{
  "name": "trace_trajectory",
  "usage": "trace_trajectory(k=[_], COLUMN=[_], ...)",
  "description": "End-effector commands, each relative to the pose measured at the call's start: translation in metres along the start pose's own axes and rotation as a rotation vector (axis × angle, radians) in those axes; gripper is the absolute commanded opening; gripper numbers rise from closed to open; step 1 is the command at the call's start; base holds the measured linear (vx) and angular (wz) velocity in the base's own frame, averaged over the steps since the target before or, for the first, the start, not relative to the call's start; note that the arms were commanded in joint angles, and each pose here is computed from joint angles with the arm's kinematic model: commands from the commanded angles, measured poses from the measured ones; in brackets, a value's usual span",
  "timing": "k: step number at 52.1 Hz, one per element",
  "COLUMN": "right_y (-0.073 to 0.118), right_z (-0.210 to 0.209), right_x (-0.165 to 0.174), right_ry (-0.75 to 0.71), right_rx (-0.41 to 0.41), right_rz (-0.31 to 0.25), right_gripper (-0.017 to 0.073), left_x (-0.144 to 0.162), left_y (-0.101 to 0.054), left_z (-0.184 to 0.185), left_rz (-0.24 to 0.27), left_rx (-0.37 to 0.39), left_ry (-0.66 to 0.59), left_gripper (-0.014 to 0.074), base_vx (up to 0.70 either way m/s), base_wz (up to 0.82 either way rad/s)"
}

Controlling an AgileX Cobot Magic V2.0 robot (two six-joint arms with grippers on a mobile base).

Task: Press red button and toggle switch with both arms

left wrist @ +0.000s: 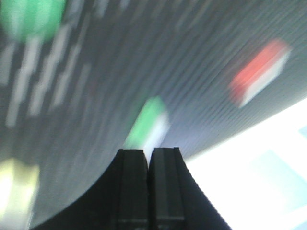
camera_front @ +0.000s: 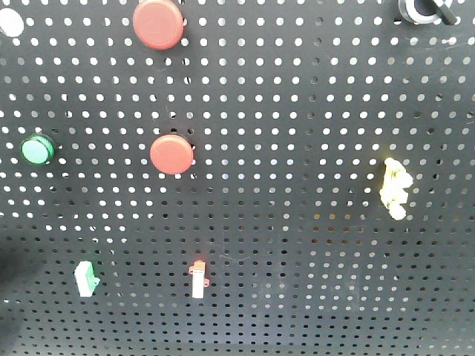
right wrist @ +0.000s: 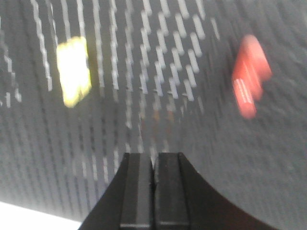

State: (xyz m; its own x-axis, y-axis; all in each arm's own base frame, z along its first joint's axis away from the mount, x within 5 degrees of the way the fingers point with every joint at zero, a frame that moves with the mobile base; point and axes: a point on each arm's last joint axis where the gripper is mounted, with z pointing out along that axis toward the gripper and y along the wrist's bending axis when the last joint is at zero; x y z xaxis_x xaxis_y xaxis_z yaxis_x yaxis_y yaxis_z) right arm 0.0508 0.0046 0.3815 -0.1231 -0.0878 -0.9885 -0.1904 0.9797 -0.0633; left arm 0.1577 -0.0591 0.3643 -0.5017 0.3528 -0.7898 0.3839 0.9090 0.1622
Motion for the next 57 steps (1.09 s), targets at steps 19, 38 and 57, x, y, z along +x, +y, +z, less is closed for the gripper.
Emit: trace_trajectory(k=[19, 38, 57], right_y=[-0.004, -0.001, -0.001], right_z=[-0.043, -0.027, -0.026], right_x=[0.063, 0.090, 0.092], right_ry=[-0.149, -0.030, -0.019], right_rx=[0.035, 0.029, 0.029], right_rz=[-0.024, -0.046, -0.047], right_gripper=[-0.0004, -0.0003, -0.0003], left_x=[0.096, 0.116, 0.117], left_y=[-0.007, -0.008, -0.008], left_z=[-0.039, -0.051, -0.051], left_rz=[-0.019, -0.035, -0.035], left_rx=[-0.059, -0.067, -0.068], left_ry=[-0.421, -0.507, -0.497], left_gripper=[0.0001, 0.0001, 0.0001], base_vx=[0.00, 0.00, 0.00], base_wz=[0.00, 0.00, 0.00])
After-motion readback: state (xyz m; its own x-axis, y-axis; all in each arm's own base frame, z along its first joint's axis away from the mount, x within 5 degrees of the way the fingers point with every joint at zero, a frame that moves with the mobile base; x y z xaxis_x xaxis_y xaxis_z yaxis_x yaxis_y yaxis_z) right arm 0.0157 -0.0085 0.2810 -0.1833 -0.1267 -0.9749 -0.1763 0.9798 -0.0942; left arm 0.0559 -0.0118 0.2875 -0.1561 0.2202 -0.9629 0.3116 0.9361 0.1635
